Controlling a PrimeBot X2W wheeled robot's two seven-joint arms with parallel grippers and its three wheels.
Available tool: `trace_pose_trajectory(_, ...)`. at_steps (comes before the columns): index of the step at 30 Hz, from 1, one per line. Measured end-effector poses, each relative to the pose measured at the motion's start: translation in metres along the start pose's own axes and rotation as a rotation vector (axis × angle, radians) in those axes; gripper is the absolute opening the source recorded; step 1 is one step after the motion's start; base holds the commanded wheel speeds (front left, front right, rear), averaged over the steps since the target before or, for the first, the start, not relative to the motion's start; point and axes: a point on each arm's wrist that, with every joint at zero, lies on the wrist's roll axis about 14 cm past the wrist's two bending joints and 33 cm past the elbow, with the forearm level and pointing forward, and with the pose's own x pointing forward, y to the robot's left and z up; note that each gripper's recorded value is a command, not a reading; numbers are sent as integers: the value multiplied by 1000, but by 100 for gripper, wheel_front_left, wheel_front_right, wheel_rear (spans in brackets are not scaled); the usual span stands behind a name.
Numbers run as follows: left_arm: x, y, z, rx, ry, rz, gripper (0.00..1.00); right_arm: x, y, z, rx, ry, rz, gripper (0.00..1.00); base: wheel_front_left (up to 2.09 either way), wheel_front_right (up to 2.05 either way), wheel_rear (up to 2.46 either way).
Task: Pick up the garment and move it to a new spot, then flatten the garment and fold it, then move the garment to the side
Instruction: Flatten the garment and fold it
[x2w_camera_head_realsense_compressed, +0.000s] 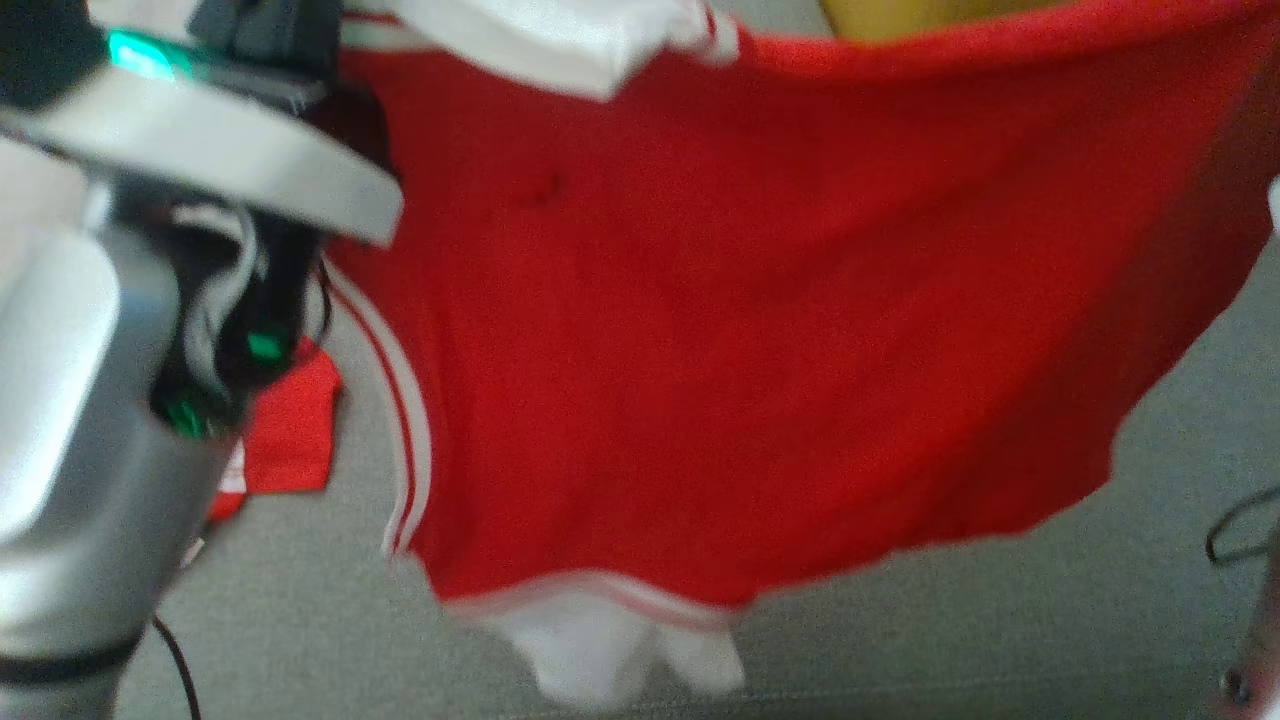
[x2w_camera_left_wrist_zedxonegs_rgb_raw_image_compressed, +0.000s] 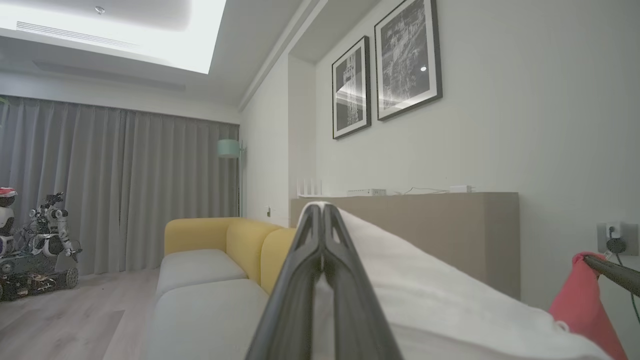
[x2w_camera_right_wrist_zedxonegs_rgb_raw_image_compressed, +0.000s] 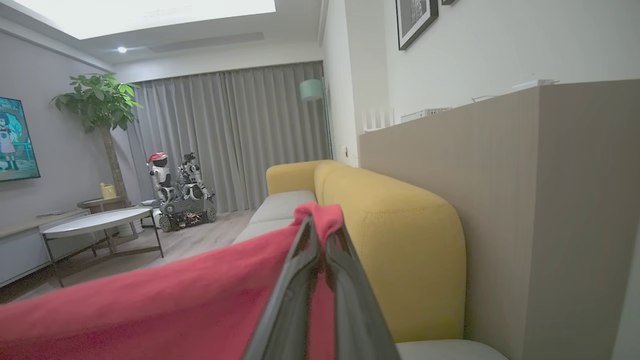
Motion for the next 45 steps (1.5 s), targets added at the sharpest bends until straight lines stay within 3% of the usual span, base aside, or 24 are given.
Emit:
trace_pose_trajectory(8,76,52,-63,70,141,28,0,84,7,-44,62,122,24,0,0,0,0)
trace_pose_trajectory(13,146,84,-71,122,39,57,0,166,16,-14,74,-78,44,0,0,0,0)
trace_pose_trajectory(16,173,115,-105,107,12,125,0,209,12,-14,59,-208,32,0,0,0,0)
trace_pose_trajectory(18,176,128,-129,110,22,150,0,224,9,-35,87,-205,18,0,0,0,0)
trace_pose_trajectory(21,169,145,-175,84,83,179,0,236,5,-98,137,-97,-3,0,0,0,0)
trace_pose_trajectory(27,129,157,-269,24,266,193,0,225,0,-217,220,127,-56,0,0,0,0)
trace_pose_trajectory(33,25,158,-353,-27,547,243,0,163,23,-319,226,421,-25,0,0,0,0)
trace_pose_trajectory(38,-49,147,-369,-64,684,265,0,101,26,-357,172,600,19,0,0,0,0)
trace_pose_trajectory(45,-125,129,-363,-68,804,244,0,50,8,-360,101,708,31,0,0,0,0)
